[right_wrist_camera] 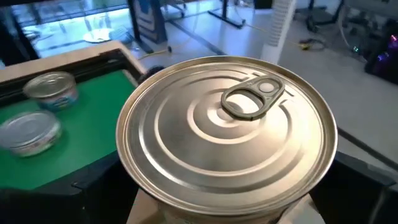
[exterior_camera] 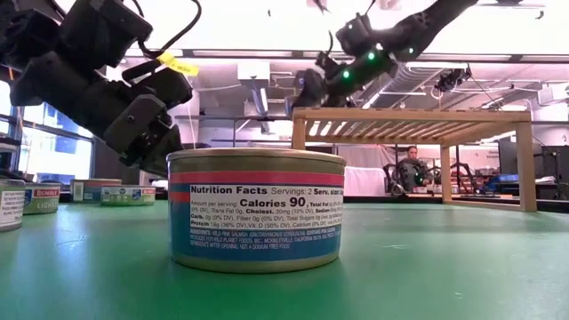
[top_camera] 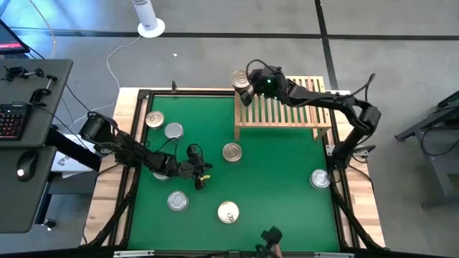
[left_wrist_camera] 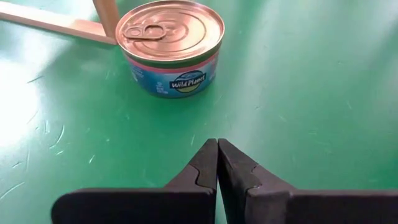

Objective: Stack canned seafood by type on shelf
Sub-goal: Put the blue pink tuna can on the shelf

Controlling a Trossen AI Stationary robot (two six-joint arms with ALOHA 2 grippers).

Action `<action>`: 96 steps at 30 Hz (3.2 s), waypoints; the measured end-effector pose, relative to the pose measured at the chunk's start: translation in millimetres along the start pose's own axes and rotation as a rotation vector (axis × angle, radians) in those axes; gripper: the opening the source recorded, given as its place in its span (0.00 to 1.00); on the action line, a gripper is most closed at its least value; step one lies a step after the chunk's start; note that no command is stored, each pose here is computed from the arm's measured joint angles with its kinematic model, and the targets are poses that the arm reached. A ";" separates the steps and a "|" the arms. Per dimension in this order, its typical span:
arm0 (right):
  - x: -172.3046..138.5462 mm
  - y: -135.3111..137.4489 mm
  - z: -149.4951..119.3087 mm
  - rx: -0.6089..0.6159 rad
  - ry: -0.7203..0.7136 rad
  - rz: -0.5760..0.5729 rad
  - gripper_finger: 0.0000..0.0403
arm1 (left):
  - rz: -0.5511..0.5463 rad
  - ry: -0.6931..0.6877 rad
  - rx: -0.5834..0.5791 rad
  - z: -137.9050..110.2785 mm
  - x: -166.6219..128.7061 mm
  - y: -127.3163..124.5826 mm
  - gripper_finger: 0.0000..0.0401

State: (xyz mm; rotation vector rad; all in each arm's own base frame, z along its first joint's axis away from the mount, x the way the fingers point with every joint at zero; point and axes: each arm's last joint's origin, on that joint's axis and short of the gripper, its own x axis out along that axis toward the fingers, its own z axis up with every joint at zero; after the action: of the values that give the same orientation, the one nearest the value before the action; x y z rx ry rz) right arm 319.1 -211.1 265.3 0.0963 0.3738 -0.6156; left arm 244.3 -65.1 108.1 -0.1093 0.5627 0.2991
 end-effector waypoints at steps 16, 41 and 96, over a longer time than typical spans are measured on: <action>10.3 -12.8 -10.9 0.044 0.044 -0.032 0.98 | 0.001 0.001 0.001 -0.2 0.0 0.1 0.00; 8.1 -12.2 -19.9 -0.012 0.154 0.011 0.99 | -0.032 -0.092 -0.003 54.1 -5.0 3.0 0.00; -43.4 -12.8 -5.3 -0.048 0.273 -0.003 0.99 | 0.134 0.079 0.040 267.6 94.1 276.3 0.00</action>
State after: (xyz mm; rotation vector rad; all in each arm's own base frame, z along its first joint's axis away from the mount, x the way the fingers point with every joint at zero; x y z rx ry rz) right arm 277.3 -196.9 276.7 0.1349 0.6525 -0.5969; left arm 370.8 270.0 276.8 -0.0447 0.6553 0.4155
